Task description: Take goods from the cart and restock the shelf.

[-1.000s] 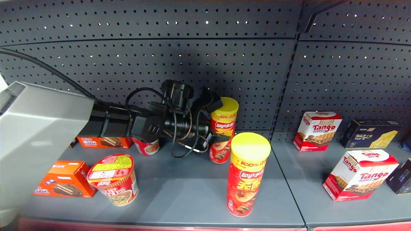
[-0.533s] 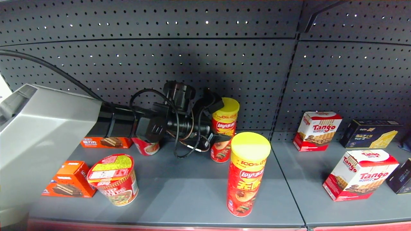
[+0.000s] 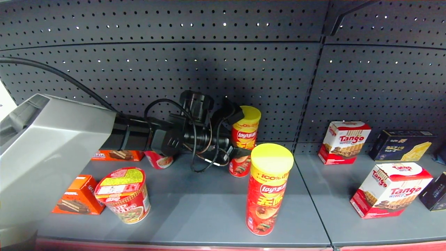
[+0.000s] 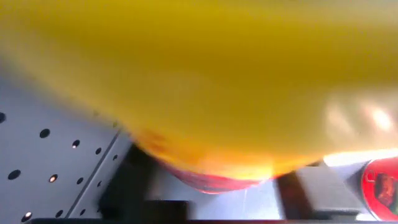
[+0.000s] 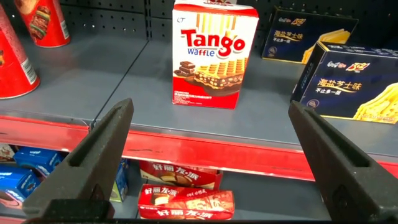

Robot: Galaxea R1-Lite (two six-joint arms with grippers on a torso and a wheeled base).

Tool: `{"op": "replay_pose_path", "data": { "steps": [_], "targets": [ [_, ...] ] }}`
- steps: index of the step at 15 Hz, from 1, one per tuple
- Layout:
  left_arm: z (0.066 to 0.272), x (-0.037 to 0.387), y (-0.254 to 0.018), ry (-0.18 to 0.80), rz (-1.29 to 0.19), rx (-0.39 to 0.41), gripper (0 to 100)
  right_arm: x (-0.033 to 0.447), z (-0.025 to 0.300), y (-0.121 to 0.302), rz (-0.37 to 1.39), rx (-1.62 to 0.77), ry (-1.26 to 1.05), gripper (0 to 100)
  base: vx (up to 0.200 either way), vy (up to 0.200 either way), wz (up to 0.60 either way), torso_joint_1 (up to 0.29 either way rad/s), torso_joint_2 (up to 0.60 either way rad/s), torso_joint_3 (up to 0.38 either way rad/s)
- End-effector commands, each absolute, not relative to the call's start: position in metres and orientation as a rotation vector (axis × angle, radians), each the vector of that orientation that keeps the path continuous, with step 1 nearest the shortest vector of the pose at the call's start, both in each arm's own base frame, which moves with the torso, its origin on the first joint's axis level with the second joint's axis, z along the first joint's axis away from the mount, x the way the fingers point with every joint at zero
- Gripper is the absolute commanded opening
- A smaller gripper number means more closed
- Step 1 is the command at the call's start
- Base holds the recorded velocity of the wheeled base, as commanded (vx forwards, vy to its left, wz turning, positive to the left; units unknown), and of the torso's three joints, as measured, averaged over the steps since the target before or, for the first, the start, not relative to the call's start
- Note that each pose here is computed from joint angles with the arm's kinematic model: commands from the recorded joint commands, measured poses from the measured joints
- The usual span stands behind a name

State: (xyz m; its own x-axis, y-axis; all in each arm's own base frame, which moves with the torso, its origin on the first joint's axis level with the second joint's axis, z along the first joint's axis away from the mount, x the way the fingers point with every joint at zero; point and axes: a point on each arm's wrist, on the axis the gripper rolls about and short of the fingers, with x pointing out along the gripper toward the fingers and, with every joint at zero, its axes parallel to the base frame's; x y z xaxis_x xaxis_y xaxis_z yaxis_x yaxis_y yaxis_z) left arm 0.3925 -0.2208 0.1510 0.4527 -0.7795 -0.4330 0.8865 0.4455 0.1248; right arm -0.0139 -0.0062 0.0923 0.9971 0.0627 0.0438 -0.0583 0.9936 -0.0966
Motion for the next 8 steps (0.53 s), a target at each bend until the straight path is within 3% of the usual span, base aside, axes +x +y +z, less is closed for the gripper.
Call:
{"op": "replay_pose_path", "data": {
  "steps": [1,8],
  "targets": [
    [0.15,0.392,-0.221,0.335,-1.056,0.357,100,-0.014,0.092,-0.006,0.061,-0.095,-0.044,100,0.0,0.0,0.0,0.0,0.0,0.0],
    [0.156,0.386,-0.206,0.329,-1.031,0.354,100,-0.014,0.092,-0.006,0.061,-0.096,-0.042,100,0.0,0.0,0.0,0.0,0.0,0.0]
  ]
}}
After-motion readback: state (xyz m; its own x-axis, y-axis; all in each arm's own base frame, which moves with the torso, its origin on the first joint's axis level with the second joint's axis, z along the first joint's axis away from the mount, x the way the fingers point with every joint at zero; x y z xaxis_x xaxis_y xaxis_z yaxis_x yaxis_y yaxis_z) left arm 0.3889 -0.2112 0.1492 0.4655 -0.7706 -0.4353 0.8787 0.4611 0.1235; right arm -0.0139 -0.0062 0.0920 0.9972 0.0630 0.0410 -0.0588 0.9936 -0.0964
